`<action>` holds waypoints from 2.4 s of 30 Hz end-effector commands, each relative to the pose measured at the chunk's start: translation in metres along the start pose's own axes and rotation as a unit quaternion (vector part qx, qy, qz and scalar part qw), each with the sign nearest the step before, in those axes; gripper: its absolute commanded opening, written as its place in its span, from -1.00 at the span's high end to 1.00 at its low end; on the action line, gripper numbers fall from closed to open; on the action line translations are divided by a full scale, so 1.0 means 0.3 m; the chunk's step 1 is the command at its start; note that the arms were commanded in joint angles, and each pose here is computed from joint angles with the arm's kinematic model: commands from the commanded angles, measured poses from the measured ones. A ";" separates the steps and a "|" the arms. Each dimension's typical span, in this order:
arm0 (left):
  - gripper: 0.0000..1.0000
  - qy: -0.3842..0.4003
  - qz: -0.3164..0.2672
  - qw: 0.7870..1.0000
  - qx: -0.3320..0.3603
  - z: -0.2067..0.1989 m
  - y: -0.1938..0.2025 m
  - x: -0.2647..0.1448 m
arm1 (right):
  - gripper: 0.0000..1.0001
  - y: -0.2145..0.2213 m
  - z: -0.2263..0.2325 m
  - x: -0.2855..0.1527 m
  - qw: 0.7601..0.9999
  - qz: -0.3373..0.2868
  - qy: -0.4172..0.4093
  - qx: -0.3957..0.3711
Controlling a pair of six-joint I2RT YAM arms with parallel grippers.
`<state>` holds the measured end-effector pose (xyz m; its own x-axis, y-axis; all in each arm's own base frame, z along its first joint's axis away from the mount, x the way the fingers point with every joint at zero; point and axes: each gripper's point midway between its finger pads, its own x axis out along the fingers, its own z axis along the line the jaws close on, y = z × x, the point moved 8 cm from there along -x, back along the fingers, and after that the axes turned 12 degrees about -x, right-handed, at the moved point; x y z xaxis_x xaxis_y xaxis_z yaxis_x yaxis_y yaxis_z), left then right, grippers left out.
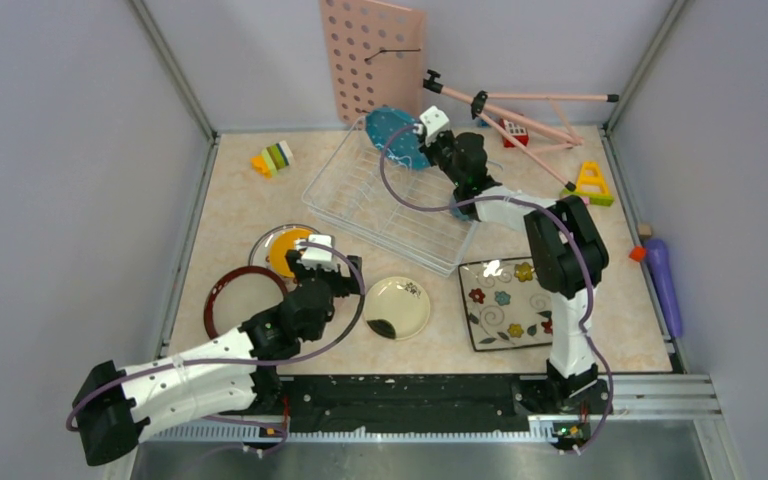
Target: Load the mixed dishes into the dish rack
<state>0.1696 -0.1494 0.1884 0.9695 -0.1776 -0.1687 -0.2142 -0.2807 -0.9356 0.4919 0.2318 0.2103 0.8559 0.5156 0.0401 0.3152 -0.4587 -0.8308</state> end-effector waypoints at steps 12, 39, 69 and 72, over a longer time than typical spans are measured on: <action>-0.89 0.020 0.001 1.000 -0.011 -0.020 0.009 0.011 | -0.44 -0.209 -0.169 0.014 0.994 -0.074 0.067 0.040; -0.83 0.308 0.124 0.941 0.070 -0.200 0.094 -0.031 | -0.50 -0.325 -0.143 -0.767 0.886 0.186 0.141 0.402; -0.75 0.496 0.199 0.784 0.316 -0.606 0.220 -0.145 | -0.94 0.030 0.213 -1.458 0.558 0.510 0.344 0.557; -0.72 0.512 0.220 0.758 0.340 -0.662 0.275 -0.144 | -0.94 0.016 0.186 -1.479 0.557 0.489 0.373 0.558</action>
<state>0.0919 -0.3297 0.1797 0.2177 -0.8602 -0.4612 -0.1208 0.4451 -0.8873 0.1015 0.0557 0.1476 0.4714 -0.1279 -0.8726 -0.6150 0.6614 -0.4293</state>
